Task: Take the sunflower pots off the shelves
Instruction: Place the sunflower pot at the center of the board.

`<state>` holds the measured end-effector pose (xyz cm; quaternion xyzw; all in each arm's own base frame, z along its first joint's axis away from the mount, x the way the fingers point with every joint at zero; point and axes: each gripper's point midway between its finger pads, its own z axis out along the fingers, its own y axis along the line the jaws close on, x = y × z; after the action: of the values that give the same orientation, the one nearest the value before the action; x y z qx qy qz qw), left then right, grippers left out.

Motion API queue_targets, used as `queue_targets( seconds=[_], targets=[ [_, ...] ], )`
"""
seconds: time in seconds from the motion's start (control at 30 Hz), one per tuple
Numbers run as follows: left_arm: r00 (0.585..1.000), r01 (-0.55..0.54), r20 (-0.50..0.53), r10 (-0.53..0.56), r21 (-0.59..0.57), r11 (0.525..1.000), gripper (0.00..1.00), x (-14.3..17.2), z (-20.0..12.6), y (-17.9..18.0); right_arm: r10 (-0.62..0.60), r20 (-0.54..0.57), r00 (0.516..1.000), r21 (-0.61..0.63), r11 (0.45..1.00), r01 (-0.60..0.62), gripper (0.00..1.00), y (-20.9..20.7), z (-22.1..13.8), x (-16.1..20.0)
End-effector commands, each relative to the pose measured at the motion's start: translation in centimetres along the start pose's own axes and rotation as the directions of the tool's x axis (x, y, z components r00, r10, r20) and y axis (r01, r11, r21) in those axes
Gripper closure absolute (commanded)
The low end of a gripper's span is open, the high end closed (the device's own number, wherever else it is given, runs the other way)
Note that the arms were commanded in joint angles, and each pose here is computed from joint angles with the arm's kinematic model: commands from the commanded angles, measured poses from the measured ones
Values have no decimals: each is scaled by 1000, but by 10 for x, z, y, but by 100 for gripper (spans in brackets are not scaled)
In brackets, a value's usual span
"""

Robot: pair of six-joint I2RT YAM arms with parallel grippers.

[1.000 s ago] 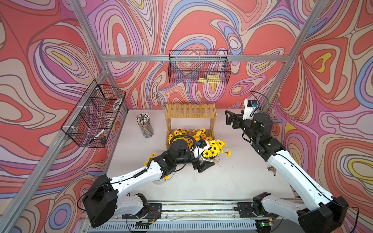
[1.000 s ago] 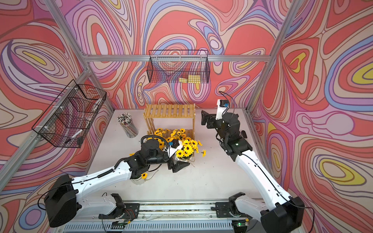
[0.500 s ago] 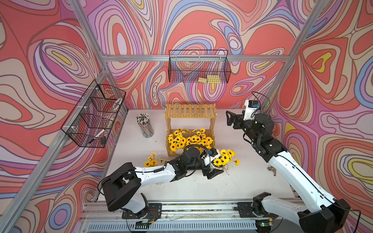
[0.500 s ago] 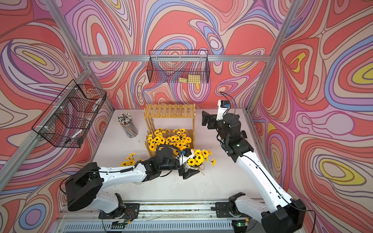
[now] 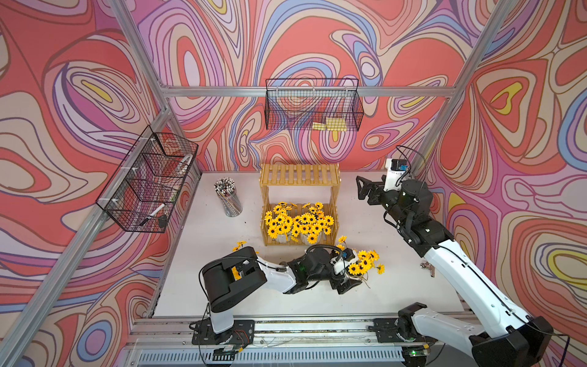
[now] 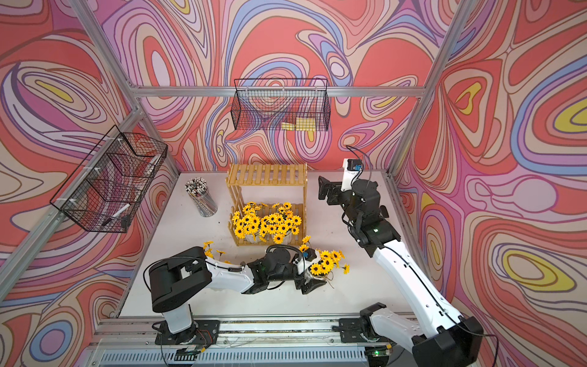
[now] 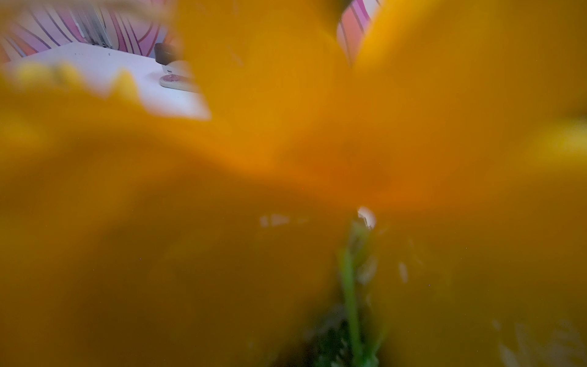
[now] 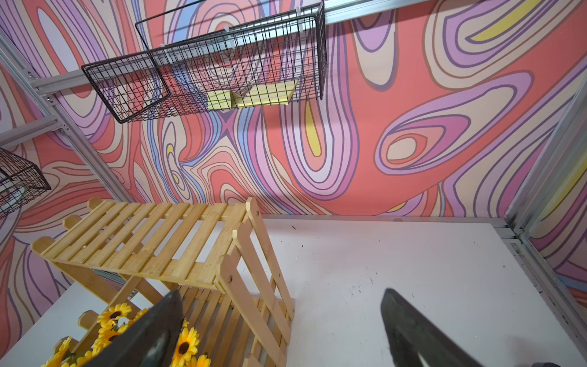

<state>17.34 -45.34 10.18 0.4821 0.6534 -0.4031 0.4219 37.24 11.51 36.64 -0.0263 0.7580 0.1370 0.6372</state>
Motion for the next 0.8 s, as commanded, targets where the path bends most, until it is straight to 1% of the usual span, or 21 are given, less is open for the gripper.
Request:
queue_targets(
  seconds=[0.0,0.4,0.77],
  targets=[
    [981,-46,188,48,-15,999,100,-54,4,-2,-13,-9,1000,3,1000,13,2,-3,-3,4],
    [965,-29,261,36,-34,999,100,-51,15,3,-17,-19,1000,1,1000,17,2,-2,-1,6],
    [958,-28,284,43,-56,998,100,-44,28,10,-22,-20,1000,1,1000,22,2,-2,-2,4]
  ],
)
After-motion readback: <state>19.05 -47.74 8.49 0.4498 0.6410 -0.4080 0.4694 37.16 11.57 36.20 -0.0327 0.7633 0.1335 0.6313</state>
